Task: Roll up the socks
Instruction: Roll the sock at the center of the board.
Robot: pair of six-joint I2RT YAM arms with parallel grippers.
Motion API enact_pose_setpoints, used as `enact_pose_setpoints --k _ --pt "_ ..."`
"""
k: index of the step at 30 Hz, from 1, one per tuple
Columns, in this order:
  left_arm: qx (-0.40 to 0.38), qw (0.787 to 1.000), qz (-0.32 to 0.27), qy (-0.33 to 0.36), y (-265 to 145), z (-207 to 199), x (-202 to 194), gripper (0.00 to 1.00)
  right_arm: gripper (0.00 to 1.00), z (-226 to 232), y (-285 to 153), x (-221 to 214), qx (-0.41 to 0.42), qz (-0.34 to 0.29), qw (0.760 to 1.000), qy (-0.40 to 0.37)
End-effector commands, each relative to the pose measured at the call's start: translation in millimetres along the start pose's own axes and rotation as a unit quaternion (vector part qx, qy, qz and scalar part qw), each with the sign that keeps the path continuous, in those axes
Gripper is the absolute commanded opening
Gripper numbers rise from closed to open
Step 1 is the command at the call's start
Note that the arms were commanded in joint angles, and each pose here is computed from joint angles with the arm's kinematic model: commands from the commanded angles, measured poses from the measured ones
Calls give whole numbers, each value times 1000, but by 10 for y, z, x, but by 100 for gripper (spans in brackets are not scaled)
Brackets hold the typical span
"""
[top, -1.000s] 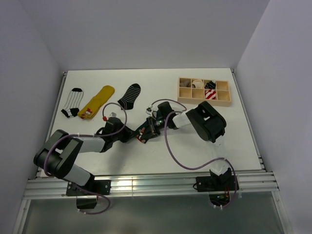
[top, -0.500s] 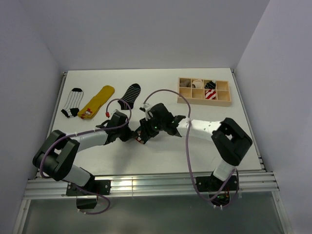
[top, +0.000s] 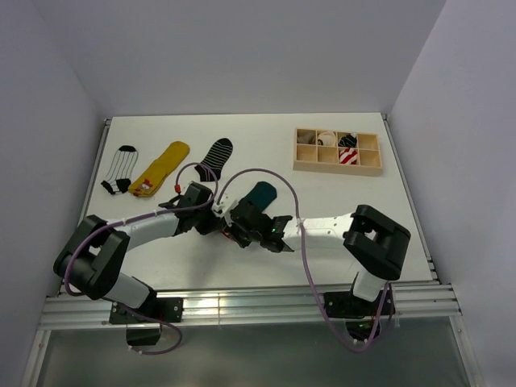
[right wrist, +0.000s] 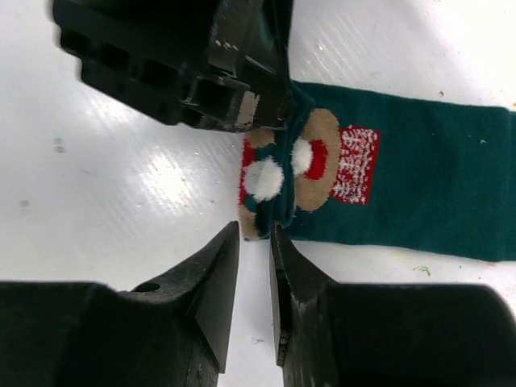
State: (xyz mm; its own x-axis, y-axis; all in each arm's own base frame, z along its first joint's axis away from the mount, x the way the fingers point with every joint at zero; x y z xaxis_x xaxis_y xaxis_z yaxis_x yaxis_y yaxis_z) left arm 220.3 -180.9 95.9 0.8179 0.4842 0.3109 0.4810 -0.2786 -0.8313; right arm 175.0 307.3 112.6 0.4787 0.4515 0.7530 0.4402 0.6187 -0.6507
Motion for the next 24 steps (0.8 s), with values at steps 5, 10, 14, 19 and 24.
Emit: enact_pose_setpoints --k 5,10,14,19,24 --pt "42 999 15 22 -48 118 -57 0 28 63 166 146 -39 -32 998 -32" --pt "38 999 18 25 -49 99 -61 0 29 59 268 68 -45 -12 998 -36" --pt "36 999 20 25 -55 92 -62 0 33 58 343 -27 -45 14 998 -41" --pt "38 999 21 26 -65 96 -60 0 39 16 399 -168 -60 46 996 -47" --pt "33 999 21 27 -76 75 -51 0 27 -69 476 -312 -106 81 990 -52"
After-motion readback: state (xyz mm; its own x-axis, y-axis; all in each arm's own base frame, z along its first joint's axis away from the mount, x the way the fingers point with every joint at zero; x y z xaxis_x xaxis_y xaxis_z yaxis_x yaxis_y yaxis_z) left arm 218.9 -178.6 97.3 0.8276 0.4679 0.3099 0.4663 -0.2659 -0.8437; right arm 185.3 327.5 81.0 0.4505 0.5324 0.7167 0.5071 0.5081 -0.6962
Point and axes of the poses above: each gripper's point midway between its finger pads, its own y axis out along the fingers, its own z axis along the line the jaws close on, x = y × z, the point moved 9 cm from there along -y, back along the fingers, and after that the axes turned 6 degrees about y, right-handed, at the moved point
